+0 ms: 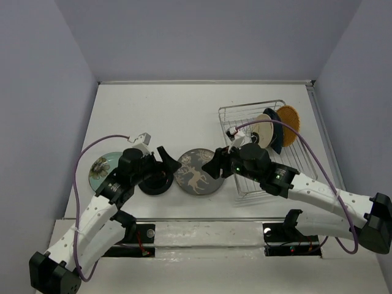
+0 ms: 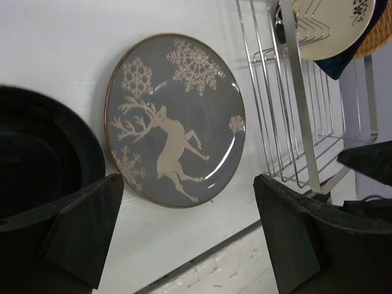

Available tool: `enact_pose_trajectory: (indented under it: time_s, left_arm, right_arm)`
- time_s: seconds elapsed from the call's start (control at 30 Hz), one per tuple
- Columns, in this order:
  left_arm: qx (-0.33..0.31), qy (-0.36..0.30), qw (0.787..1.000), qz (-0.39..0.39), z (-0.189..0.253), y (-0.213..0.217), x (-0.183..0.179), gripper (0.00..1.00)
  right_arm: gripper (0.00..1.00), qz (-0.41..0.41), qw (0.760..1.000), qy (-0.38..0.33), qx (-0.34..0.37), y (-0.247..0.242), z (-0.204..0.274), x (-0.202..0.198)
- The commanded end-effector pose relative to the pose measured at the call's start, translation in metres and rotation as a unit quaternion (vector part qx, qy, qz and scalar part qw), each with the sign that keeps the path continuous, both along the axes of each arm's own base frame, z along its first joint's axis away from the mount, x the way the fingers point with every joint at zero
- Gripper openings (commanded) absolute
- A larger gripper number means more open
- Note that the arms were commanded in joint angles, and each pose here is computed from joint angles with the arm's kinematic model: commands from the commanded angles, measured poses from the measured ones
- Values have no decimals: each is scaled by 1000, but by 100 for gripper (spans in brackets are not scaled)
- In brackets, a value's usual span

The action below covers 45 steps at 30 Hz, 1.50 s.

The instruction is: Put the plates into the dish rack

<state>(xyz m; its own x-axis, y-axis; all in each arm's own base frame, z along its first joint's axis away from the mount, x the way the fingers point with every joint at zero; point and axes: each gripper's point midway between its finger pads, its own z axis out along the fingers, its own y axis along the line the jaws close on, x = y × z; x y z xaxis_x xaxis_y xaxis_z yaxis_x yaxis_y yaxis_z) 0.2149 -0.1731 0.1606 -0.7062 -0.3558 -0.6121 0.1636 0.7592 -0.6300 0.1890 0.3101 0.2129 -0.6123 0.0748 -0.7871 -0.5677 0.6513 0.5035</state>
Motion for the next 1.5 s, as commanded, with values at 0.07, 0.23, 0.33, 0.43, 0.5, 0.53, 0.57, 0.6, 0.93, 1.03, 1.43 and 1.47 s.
enact_pose_trajectory:
  time_s: [0.07, 0.23, 0.33, 0.43, 0.5, 0.53, 0.57, 0.6, 0.93, 1.03, 1.43, 1.47]
  left_arm:
    - [-103, 91, 990, 46, -40, -3, -37, 98]
    - [-141, 120, 981, 65, -62, -11, -56, 98]
    - [-160, 129, 976, 77, -65, -19, -61, 98]
    - [-189, 128, 970, 84, -64, -34, -60, 97]
    - [-178, 136, 970, 97, -76, -38, -60, 97]
    - [-186, 137, 969, 86, -73, -48, -64, 97]
    - [-169, 144, 970, 96, -86, -48, -64, 97]
    - [-176, 145, 969, 93, -85, -54, -65, 96]
    - [-171, 122, 965, 158, -95, -45, -43, 85]
    - [-165, 126, 964, 167, -104, -47, -39, 80]
    - [-154, 113, 963, 192, -106, -52, -24, 57]
    - [-149, 114, 963, 194, -109, -52, -23, 57]
  right_arm:
    - [59, -62, 996, -39, 54, 1, 34, 25]
    - [59, -74, 995, -50, 53, -4, 43, 29]
    - [59, -76, 994, -54, 56, -4, 48, 30]
    - [59, -79, 994, -56, 59, -5, 51, 31]
    - [59, -79, 994, -57, 58, -4, 52, 31]
    - [59, -78, 994, -57, 60, -4, 53, 31]
    - [59, -76, 994, -57, 60, -3, 53, 30]
    - [59, -76, 994, -58, 61, -4, 54, 30]
    - [59, -74, 992, -67, 73, -13, 60, 24]
    - [59, -69, 992, -72, 71, -14, 61, 22]
    - [59, -67, 992, -80, 73, -19, 63, 19]
    - [59, -66, 992, -80, 72, -18, 63, 19]
